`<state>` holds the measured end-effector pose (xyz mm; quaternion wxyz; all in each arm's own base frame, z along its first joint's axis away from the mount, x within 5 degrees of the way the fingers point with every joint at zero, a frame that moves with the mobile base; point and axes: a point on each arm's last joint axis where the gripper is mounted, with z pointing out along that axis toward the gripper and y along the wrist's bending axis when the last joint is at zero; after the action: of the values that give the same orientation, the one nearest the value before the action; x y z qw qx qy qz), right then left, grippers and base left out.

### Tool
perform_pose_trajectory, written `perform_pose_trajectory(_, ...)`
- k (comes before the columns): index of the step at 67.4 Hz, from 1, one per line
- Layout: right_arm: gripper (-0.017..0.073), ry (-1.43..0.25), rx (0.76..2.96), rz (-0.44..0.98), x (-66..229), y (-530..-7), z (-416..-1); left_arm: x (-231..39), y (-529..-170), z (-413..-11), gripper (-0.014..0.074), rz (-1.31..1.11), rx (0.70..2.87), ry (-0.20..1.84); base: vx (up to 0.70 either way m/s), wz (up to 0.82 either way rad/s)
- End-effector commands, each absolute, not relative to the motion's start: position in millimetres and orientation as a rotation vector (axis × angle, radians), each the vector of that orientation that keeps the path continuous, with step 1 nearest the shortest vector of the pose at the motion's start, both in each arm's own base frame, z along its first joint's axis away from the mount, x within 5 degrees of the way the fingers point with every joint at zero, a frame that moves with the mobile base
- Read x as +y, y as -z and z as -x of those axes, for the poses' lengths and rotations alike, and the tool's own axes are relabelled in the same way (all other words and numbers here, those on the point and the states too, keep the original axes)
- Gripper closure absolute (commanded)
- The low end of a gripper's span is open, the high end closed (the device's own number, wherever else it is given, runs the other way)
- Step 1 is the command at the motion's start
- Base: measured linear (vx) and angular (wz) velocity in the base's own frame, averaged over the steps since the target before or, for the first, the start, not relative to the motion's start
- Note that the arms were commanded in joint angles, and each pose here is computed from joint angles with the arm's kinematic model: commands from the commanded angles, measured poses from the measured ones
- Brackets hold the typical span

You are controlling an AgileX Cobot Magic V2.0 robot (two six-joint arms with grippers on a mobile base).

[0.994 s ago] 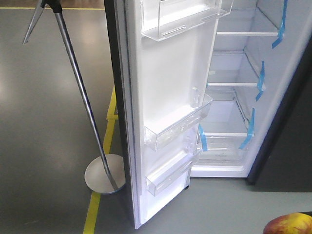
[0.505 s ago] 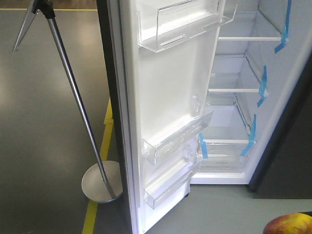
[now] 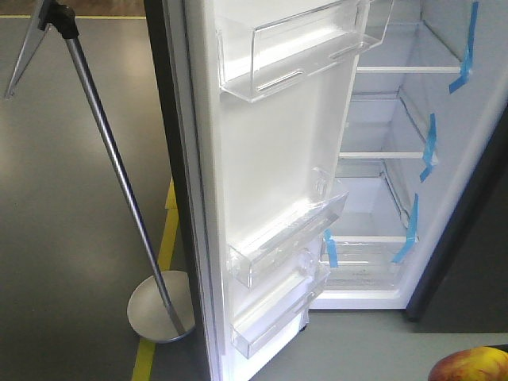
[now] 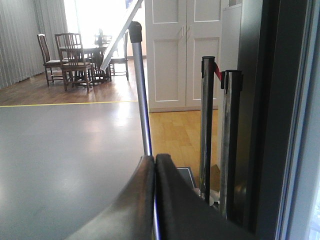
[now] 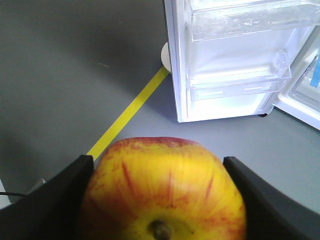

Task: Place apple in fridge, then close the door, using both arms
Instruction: 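Approach the upper clear door bin with the apple held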

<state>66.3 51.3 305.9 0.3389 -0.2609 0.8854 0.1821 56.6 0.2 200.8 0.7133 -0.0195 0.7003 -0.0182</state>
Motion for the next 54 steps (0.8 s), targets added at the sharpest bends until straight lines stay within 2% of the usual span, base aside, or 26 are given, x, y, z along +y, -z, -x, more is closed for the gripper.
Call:
perform_pose_trajectory(1, 0.041, -0.488, 2.233, 0.65, 53.2, -316.9, -70.3, -0.1, -214.0, -54.0, 0.06, 0.045, 1.445, 0.054, 0.07, -0.02)
perform_pose_trajectory(54, 0.041, -0.488, 2.233, 0.65, 53.2, -316.9, -70.3, -0.1, -214.0, -54.0, 0.06, 0.044, 1.445, 0.055, 0.07, -0.02)
